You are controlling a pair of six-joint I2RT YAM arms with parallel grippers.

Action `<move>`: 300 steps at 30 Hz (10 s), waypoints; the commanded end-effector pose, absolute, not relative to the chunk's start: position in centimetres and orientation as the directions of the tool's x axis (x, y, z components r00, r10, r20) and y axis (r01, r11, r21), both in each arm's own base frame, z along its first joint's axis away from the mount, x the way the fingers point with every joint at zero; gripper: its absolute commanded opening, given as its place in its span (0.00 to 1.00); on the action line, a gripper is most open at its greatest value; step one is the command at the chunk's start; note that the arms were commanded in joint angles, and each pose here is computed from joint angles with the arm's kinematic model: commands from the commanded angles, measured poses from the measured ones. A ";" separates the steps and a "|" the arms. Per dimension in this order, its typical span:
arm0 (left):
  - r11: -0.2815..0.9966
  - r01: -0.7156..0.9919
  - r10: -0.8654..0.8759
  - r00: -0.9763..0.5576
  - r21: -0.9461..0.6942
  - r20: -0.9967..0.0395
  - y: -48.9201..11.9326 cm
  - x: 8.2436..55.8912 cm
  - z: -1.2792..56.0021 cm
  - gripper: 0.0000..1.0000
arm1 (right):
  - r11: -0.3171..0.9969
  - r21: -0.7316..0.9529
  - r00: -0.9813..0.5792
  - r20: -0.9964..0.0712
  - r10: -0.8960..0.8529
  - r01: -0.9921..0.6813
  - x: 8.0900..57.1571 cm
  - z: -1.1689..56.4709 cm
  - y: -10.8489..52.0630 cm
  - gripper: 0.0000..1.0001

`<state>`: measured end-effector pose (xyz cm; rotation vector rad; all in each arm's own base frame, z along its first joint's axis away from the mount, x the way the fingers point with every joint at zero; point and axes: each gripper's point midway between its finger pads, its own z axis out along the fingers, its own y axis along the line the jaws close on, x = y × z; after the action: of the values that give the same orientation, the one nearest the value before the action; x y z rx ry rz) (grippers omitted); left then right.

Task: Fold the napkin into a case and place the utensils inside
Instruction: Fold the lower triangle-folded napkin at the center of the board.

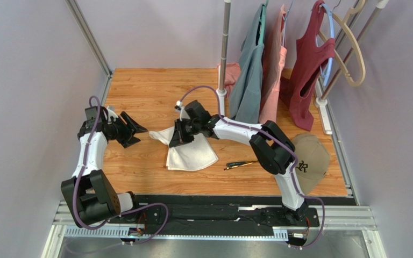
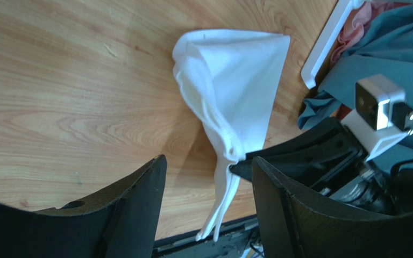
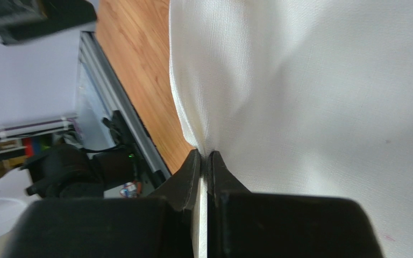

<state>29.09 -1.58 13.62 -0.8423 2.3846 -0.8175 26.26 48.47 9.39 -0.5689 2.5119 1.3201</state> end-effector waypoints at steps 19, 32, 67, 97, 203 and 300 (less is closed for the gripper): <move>0.585 -0.353 -0.628 -0.766 -0.730 -0.133 -8.7 30.2 12.1 0.68 | 0.198 0.934 -0.954 -0.295 -0.050 -0.299 27.1 11.9 45.7 0.00; 0.608 -0.349 -0.585 -0.804 -0.713 -0.105 -14.3 32.6 11.0 0.69 | 0.212 0.944 -0.967 -0.255 -0.015 -0.252 27.5 9.8 43.9 0.00; 0.801 -0.220 -0.408 -0.881 -0.557 -0.239 -16.2 31.5 11.1 0.56 | 0.461 0.854 -0.963 -0.268 -0.004 -0.240 29.1 2.5 37.8 0.01; 0.623 -0.374 -0.482 -0.875 -0.687 0.039 -21.3 29.3 8.5 0.64 | 0.374 0.882 -0.952 -0.305 -0.015 -0.288 27.6 7.6 40.8 0.02; 0.757 -0.343 -0.402 -0.915 -0.556 0.017 -25.9 31.3 3.5 0.00 | 0.722 0.658 -0.961 -0.275 -0.033 -0.213 30.3 1.2 33.8 0.00; 0.804 -0.261 -0.310 -0.951 -0.534 -0.002 -27.3 31.8 2.2 0.00 | 0.878 0.306 -0.790 -0.601 -0.122 -0.368 22.1 5.6 25.0 0.53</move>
<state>30.83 -27.52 2.21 -0.5072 2.9252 -0.9167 21.97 25.25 3.07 -0.4394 2.4202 0.4149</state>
